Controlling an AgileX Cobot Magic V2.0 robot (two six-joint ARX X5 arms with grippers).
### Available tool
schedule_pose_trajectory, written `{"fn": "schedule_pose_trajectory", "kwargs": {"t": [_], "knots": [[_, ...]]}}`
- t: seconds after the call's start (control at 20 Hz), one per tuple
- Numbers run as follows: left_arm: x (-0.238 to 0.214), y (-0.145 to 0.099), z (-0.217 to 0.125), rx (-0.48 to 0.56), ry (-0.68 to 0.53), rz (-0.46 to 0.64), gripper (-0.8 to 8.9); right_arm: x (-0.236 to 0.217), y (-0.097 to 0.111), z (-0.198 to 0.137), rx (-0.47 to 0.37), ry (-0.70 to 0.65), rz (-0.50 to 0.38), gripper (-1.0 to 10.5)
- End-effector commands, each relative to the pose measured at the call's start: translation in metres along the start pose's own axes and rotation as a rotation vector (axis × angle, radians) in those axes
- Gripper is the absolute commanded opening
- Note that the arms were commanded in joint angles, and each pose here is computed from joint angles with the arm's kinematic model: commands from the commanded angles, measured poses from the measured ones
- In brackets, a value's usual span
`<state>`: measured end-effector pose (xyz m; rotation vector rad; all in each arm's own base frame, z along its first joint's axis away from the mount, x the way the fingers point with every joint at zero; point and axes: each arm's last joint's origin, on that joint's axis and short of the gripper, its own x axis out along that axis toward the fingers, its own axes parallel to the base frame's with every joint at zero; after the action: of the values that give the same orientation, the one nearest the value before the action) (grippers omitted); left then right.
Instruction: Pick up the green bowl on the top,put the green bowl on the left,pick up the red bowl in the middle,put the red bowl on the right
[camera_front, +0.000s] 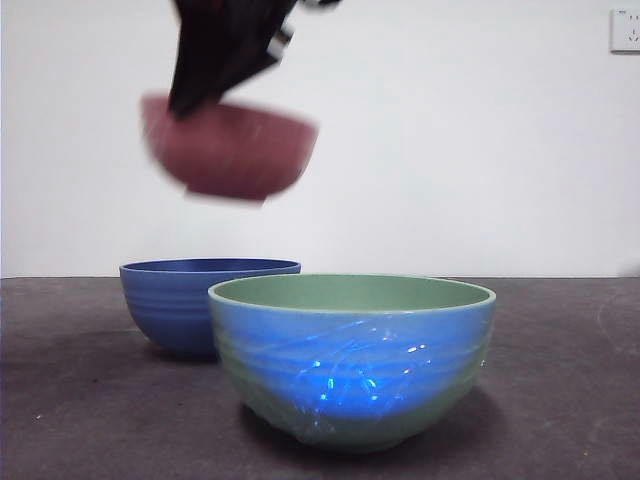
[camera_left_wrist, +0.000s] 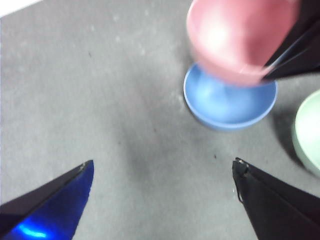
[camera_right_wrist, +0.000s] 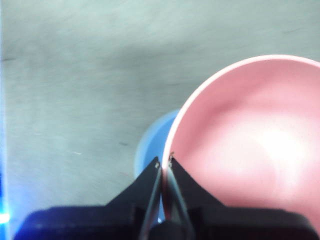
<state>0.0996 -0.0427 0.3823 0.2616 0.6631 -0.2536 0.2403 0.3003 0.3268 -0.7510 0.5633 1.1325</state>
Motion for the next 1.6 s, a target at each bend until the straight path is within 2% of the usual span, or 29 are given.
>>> {"fn": "schedule_pose_trajectory", "kwargs": {"t": [0.05,0.15,0.25,0.3,0.4,0.5,0.6,0.75,0.9,1.0,1.25,1.3,1.4,1.45,1.6], "knots": [[0.001,0.0,0.002,-0.017,-0.026,0.001,4.67,-0.034,-0.006,-0.003,0.042,0.024,-0.117,-0.1],[0.001,0.0,0.004,-0.018,-0.045,0.002,4.67,-0.063,-0.015,-0.018,0.164,0.088,-0.169,-0.1],[0.001,0.0,0.004,-0.019,-0.048,0.002,4.67,-0.078,-0.029,-0.047,0.329,0.247,-0.251,-0.1],[0.002,0.0,0.004,-0.018,-0.044,0.002,4.67,-0.077,-0.033,-0.062,0.394,0.317,-0.263,-0.1],[0.003,0.0,0.005,-0.017,-0.038,0.001,4.67,-0.068,-0.039,-0.091,0.459,0.388,-0.268,-0.1],[0.005,-0.001,0.006,-0.016,-0.032,0.0,4.67,-0.047,-0.039,-0.11,0.485,0.386,-0.275,-0.1],[0.007,-0.001,0.006,-0.014,-0.023,0.0,4.67,-0.026,-0.036,-0.121,0.504,0.301,-0.262,-0.1],[0.01,-0.001,0.007,-0.013,-0.015,0.0,4.67,-0.005,-0.032,-0.123,0.513,0.221,-0.264,-0.1],[0.012,-0.002,0.009,-0.011,-0.007,0.0,4.67,0.015,-0.033,-0.124,0.5,0.216,-0.254,-0.1],[0.013,-0.002,0.009,-0.011,-0.005,0.0,4.67,0.031,-0.034,-0.127,0.506,0.21,-0.202,-0.1],[0.013,-0.002,0.01,-0.012,-0.011,0.001,4.67,0.061,-0.034,-0.14,0.518,0.281,-0.17,-0.1],[0.013,-0.002,0.01,-0.011,-0.011,0.001,4.67,0.062,-0.034,-0.141,0.518,0.281,-0.17,0.4],[0.013,-0.002,0.01,-0.012,-0.013,0.001,4.67,0.062,-0.031,-0.136,0.506,0.262,-0.172,2.4],[0.013,-0.002,0.011,-0.013,-0.02,0.001,4.67,0.059,-0.032,-0.134,0.504,0.249,-0.178,2.9],[0.013,-0.002,0.014,-0.02,-0.051,0.001,4.67,0.038,-0.031,-0.122,0.498,0.183,-0.201,2.8]]}}
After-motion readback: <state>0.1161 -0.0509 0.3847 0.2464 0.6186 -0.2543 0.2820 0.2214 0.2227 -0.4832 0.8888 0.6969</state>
